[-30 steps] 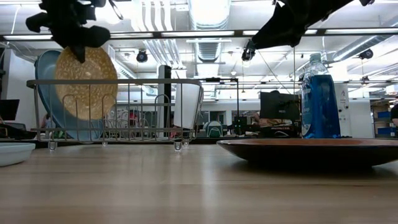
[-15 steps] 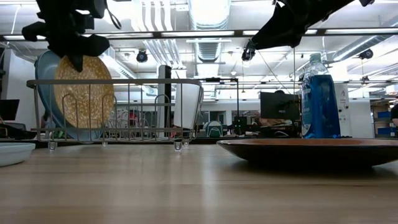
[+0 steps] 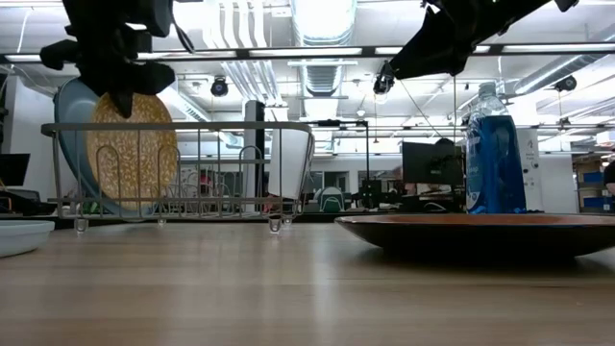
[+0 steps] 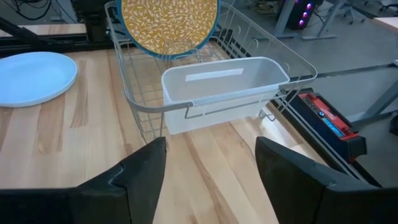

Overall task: Sort dishes
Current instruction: Put the yellow plate in the dish rack

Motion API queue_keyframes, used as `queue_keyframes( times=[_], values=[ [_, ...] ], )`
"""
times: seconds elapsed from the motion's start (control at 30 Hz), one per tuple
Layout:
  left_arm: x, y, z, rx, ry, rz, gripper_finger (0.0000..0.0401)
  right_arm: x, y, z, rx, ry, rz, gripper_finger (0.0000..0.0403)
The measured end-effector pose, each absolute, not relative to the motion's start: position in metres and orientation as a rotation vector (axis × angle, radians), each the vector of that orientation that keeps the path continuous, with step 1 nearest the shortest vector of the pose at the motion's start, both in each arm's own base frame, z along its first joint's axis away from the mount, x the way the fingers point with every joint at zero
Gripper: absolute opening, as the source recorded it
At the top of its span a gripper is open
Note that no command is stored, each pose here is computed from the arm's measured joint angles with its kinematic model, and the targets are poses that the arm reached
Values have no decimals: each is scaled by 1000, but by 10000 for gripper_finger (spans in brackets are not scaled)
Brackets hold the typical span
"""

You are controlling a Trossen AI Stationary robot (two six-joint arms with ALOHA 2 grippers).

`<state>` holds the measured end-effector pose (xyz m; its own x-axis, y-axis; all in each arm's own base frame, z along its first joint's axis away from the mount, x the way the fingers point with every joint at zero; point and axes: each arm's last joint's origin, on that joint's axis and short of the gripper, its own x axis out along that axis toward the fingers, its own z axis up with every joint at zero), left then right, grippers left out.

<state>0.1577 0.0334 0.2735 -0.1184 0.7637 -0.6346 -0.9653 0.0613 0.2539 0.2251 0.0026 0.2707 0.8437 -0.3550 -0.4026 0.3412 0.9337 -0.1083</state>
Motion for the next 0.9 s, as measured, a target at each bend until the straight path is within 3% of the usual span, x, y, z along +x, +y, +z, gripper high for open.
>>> queue_keyframes(
  times=[0.47, 0.9],
  values=[
    [171, 34, 263, -301, 811, 1538, 84, 225, 3, 269, -35, 436, -367, 247],
    [169, 34, 285, -310, 808, 1510, 131, 225, 3, 269, -35, 438, -367, 246]
  ],
)
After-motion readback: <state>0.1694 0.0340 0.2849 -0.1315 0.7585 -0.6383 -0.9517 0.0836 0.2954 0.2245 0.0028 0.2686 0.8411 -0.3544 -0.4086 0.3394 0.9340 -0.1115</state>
